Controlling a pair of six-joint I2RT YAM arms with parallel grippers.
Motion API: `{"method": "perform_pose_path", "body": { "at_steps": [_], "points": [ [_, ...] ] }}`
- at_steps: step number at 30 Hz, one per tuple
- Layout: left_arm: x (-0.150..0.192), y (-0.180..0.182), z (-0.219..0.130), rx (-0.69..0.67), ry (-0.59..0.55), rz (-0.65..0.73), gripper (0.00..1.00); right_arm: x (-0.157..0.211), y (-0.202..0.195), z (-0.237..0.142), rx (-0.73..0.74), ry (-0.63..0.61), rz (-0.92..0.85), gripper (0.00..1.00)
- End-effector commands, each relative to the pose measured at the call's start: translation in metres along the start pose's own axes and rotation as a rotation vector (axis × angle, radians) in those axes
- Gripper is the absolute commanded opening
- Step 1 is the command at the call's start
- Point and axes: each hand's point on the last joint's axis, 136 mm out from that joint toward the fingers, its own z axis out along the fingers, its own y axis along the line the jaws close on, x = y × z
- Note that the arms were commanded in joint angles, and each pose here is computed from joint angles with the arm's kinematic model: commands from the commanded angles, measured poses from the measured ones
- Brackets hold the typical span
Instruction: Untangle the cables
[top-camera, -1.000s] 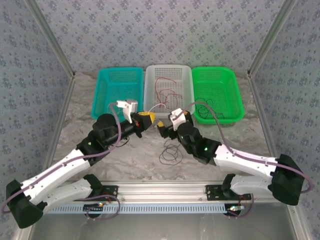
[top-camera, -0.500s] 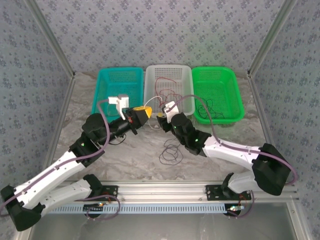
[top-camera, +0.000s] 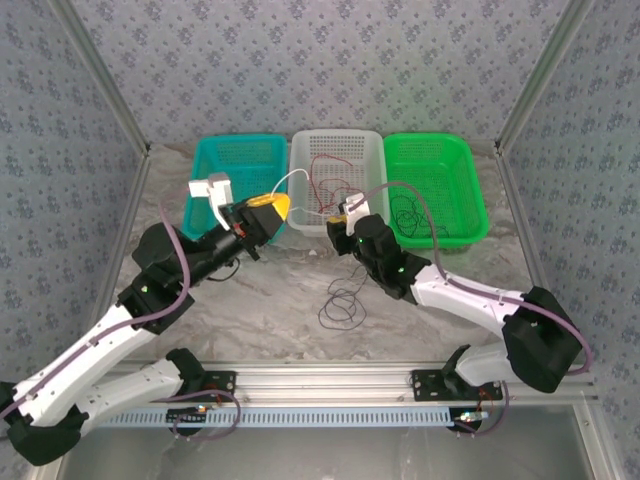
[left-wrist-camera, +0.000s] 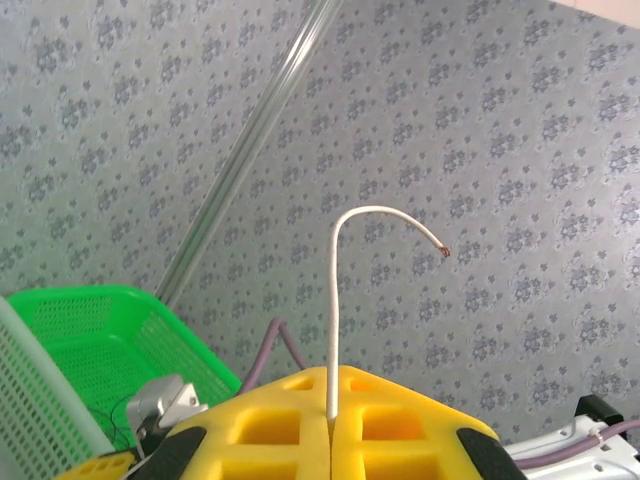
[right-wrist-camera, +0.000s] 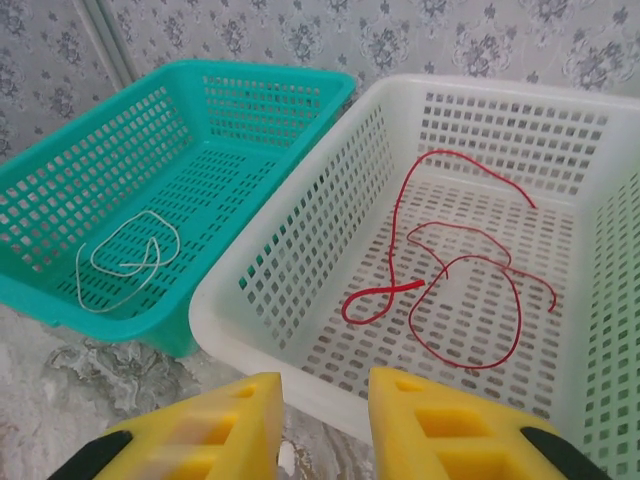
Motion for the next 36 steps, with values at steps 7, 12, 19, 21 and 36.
{"method": "perform_pose_path", "body": {
  "at_steps": [7, 12, 19, 21, 36],
  "points": [
    [-0.043, -0.031, -0.008, 0.066, -0.108, 0.045, 0.06, 0.031, 0.001, 0.003, -0.044, 0.109, 0.021, 0.2],
    [-0.047, -0.032, -0.009, 0.068, -0.124, 0.042, 0.07, 0.045, 0.006, 0.004, -0.078, 0.146, 0.021, 0.02],
    [-0.051, -0.033, -0.007, 0.066, -0.137, 0.051, 0.07, 0.058, 0.011, 0.005, -0.104, 0.178, 0.043, 0.24],
    [-0.051, -0.031, -0.007, 0.053, -0.134, 0.06, 0.07, 0.061, 0.013, 0.001, -0.114, 0.172, 0.034, 0.45],
    [-0.046, -0.023, 0.003, 0.028, -0.12, 0.052, 0.08, 0.07, 0.019, -0.028, -0.133, 0.091, -0.172, 0.89]
  ]
}}
